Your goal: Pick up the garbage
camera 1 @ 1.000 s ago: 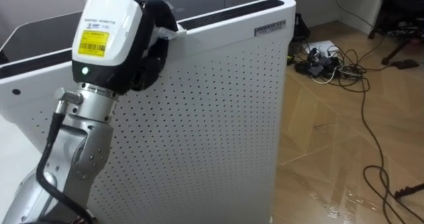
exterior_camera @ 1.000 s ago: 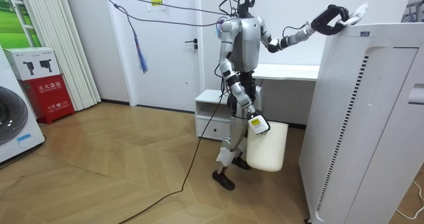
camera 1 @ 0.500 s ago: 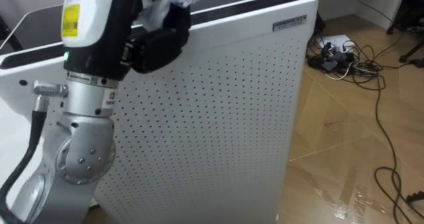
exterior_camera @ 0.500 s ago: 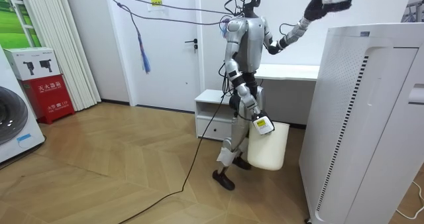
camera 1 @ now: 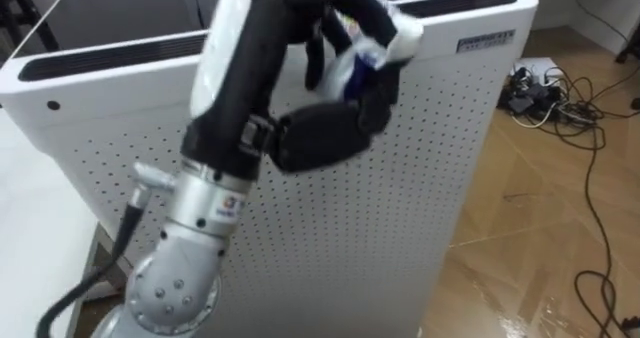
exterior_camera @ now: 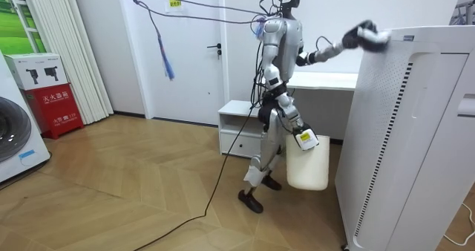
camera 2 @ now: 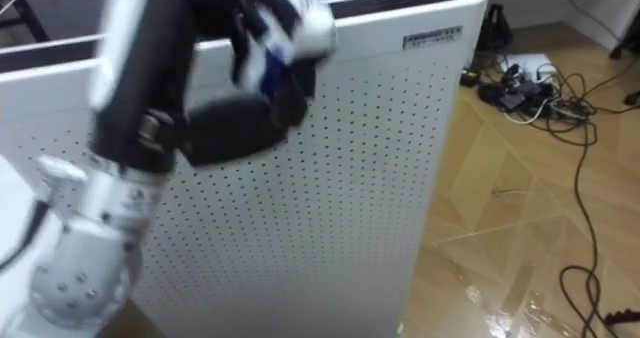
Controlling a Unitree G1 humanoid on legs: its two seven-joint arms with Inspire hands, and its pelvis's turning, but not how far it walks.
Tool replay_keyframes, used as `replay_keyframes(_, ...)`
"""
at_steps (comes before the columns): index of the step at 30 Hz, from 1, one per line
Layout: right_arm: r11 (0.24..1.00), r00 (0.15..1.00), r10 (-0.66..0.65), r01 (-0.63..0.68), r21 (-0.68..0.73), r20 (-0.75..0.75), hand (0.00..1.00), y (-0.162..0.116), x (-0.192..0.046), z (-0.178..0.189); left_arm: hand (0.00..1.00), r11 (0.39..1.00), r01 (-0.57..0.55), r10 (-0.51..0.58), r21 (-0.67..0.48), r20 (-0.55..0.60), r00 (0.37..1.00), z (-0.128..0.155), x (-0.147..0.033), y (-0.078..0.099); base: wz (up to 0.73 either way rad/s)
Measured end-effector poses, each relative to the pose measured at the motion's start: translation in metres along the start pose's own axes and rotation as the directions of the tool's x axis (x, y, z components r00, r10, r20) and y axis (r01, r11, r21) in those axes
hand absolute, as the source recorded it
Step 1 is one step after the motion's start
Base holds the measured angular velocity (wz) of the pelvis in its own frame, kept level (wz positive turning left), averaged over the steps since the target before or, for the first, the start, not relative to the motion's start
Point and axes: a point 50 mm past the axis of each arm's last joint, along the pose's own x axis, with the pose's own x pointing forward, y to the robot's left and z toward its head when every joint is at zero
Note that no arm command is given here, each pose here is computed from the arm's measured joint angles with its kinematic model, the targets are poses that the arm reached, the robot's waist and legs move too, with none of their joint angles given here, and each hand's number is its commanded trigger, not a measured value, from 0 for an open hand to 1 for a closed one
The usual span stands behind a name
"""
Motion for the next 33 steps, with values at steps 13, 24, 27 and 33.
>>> replay_keyframes(13,0.996,0.997,-0.036,0.031,0.078,0.063,1.00,-0.002,0.007,0.018,1.00,0.979,0.173,-0.205,-0.111,-0.475,0.856,-0.092,-0.076,-0.037,0.21)
replay_keyframes(24,0.997,0.997,0.002,-0.007,0.073,0.074,1.00,-0.001,0.008,0.022,1.00,0.930,0.255,-0.365,-0.263,-0.605,0.708,-0.117,-0.117,-0.064,-0.04)
replay_keyframes(27,0.997,0.997,0.006,-0.011,0.070,0.072,1.00,-0.002,0.008,0.021,1.00,0.917,0.276,-0.399,-0.289,-0.624,0.672,-0.121,-0.126,-0.067,0.00)
replay_keyframes(33,0.997,0.997,0.010,-0.015,0.071,0.073,1.00,-0.002,0.008,0.022,1.00,0.890,0.304,-0.456,-0.340,-0.665,0.592,-0.131,-0.142,-0.072,0.00)
